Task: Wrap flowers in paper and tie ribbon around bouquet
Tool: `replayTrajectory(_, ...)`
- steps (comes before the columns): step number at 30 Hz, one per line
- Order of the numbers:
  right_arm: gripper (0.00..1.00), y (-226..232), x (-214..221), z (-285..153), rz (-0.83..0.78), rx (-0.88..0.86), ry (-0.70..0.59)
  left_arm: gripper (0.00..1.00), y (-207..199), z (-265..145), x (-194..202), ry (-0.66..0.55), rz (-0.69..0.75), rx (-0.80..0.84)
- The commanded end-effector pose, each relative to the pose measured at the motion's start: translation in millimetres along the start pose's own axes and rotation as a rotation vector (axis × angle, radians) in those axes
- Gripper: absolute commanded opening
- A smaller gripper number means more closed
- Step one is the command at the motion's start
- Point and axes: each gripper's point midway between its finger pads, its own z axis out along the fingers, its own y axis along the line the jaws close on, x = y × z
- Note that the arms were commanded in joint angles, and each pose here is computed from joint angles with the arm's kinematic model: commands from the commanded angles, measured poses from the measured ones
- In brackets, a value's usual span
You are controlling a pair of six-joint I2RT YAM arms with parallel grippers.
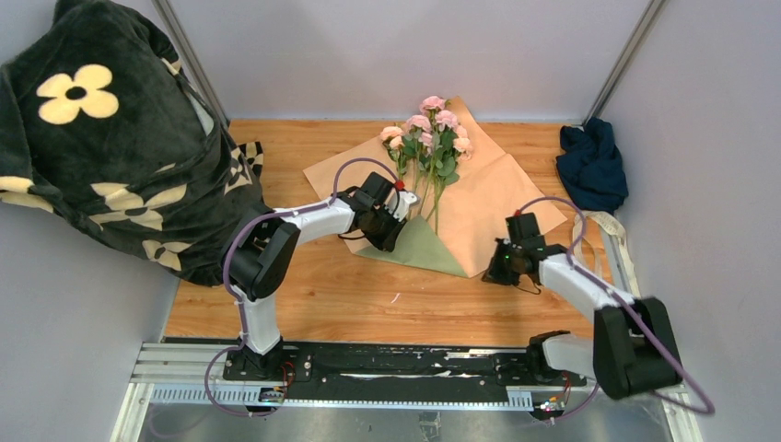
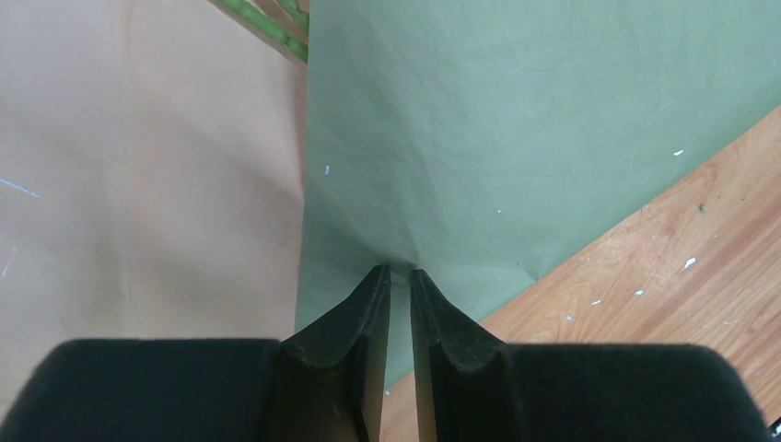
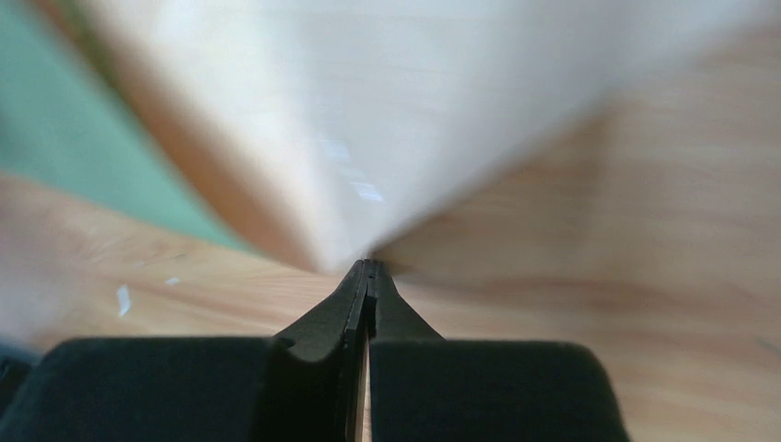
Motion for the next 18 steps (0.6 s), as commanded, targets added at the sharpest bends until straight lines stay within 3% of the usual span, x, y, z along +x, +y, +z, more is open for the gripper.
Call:
replayTrajectory(1, 0.0, -44, -13, -53, 0.1, 0.235, -0.158, 0.23, -7, 14, 65, 0.198, -0.062, 0.016)
replayTrajectory(3, 0.02, -34, -10, -64, 0.21, 0.191, -0.183, 0.23, -8, 13, 64, 0.196, -0.065, 0.018)
replayTrajectory(5, 0.16, -6, 1, -57, 0.337, 0.055, -0.174, 0.23, -10, 13, 65, 0.195, -0.073, 0.024)
replayTrajectory(7, 0.4, 22, 16, -41, 0.479, -0.033, -0.139, 0.24, -11, 13, 65, 0.193, -0.077, 0.032)
replayTrajectory(9, 0.65, 44, 19, -31, 0.523, -0.065, -0.161, 0.24, -11, 12, 63, 0.188, -0.076, 0.03)
replayTrajectory(10, 0.71, 57, 16, -29, 0.529, -0.083, -0.175, 0.25, -12, 11, 63, 0.187, -0.073, 0.03)
replayTrajectory(15, 0.76, 81, 17, -2, 0.539, -0.071, -0.113, 0.25, -13, 10, 61, 0.183, -0.077, 0.035)
replayTrajectory(18, 0.65, 81, 27, 19, 0.582, -0.067, -0.072, 0.25, -11, 10, 62, 0.186, -0.077, 0.03)
